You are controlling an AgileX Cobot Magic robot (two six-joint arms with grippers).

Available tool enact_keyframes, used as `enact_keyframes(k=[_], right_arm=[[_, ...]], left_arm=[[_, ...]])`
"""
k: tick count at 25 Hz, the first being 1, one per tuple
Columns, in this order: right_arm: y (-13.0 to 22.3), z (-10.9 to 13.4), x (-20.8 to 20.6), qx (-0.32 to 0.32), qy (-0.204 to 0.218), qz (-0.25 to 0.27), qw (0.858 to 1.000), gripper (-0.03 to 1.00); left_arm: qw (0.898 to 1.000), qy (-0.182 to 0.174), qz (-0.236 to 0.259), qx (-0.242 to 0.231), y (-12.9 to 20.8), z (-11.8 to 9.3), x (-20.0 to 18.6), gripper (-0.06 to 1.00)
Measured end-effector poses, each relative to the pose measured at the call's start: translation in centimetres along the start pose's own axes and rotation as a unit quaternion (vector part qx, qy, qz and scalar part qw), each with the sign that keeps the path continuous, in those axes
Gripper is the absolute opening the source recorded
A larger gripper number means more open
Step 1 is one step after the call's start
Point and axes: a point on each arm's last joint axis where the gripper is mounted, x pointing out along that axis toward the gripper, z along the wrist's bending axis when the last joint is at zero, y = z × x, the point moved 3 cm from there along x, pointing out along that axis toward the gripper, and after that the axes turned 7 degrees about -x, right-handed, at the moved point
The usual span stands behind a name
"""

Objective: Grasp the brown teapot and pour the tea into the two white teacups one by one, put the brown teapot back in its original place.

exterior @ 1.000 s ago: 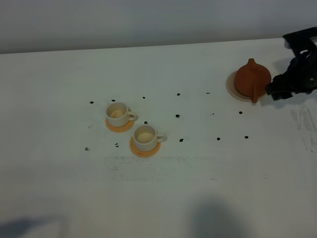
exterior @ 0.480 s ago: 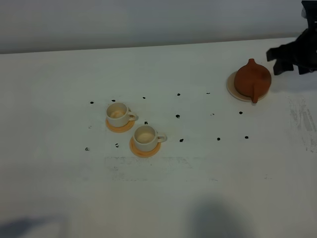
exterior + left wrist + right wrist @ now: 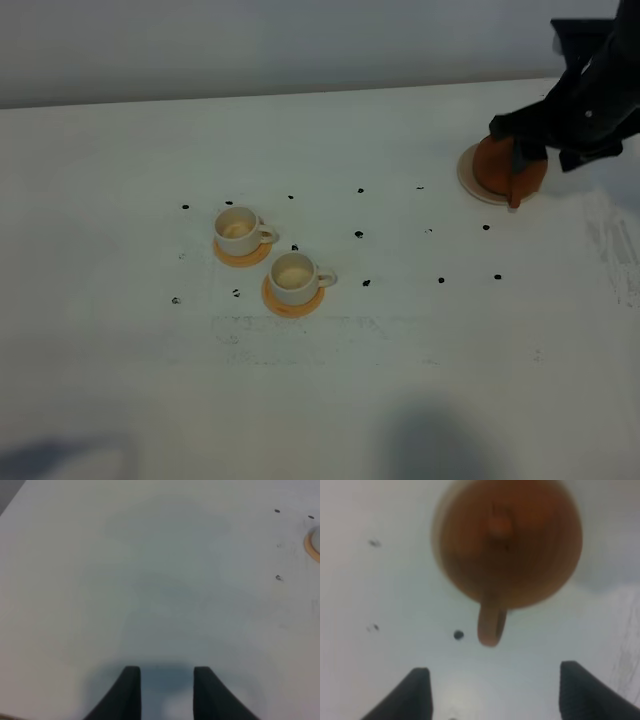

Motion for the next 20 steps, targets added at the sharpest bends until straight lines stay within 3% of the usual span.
enact_keyframes(k=[10,15,20], right_arm=[[-2.1,1.9,0.3,-0.008,0.013,0.017,1.0,0.53],[-2.5,1.8,1.6,-0.001,0.036,0.056,0.998,0.53],[-3.1,1.7,1.7,0.004,0.044,0.056,0.997,0.53]], left_arm=[[1.0,0.0,0.0,0.0,0.0,0.0,0.0,0.25],[1.0,0.0,0.0,0.0,0.0,0.0,0.0,0.25],[1.0,0.0,0.0,0.0,0.0,0.0,0.0,0.25]])
